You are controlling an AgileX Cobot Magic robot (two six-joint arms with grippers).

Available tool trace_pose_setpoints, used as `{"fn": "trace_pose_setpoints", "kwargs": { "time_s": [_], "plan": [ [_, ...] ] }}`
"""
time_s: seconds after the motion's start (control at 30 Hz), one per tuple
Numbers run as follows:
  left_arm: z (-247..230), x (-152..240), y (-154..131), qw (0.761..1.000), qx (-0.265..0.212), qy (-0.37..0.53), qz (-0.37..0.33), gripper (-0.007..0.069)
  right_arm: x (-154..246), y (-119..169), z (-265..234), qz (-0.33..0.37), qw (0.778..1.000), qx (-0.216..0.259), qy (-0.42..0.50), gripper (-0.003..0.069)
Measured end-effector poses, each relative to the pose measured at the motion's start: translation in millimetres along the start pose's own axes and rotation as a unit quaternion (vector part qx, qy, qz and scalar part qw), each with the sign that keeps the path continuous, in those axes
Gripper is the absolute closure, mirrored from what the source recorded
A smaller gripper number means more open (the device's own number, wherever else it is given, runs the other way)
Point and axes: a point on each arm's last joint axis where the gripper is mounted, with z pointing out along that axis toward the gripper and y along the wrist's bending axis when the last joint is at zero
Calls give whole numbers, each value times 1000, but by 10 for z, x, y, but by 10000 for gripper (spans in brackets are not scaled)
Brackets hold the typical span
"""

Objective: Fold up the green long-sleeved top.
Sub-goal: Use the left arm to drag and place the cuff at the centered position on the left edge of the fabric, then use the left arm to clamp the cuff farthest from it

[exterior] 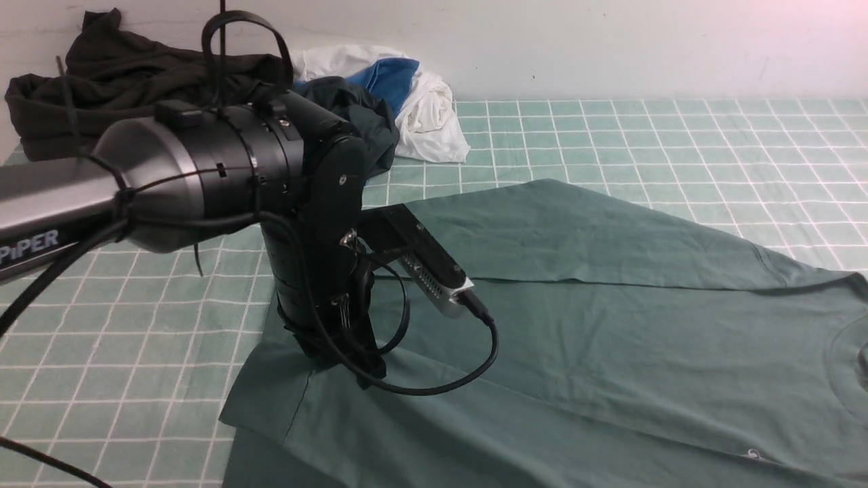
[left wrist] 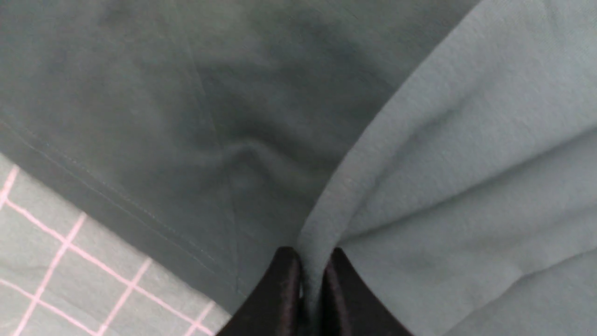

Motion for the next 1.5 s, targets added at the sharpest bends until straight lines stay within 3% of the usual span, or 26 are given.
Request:
{"fn": "trace_pose_setpoints", "kwargs": {
  "time_s": [0.3, 0.4, 0.5, 0.63, 0.83, 1.13, 1.5],
  "plan": [
    [296, -200, 225, 999, 5, 17, -31, 592, -23, -7, 0, 1, 1000, 4, -13, 660],
    [440, -222, 258, 998, -4, 33, -60, 552, -24, -7, 0, 1, 1000, 4, -13, 660],
    [476, -225, 293, 996, -23, 39, -81, 489, -25, -7, 0, 2, 1000, 4, -14, 659],
    [420, -236, 413, 989, -63, 30, -132, 337, -26, -7, 0, 2, 1000, 4, -14, 659],
    [345, -183, 751, 977, -60, 6, -205, 186, -79, -14, -31, -3, 999, 8, -32, 659],
    [553, -98, 1518, 939, -29, -81, -333, 174, -454, -45, -333, -20, 990, 27, -138, 659],
    [918, -210, 1636, 927, -23, -126, -353, 174, -572, -40, -99, -4, 997, 16, -80, 659]
  ]
}}
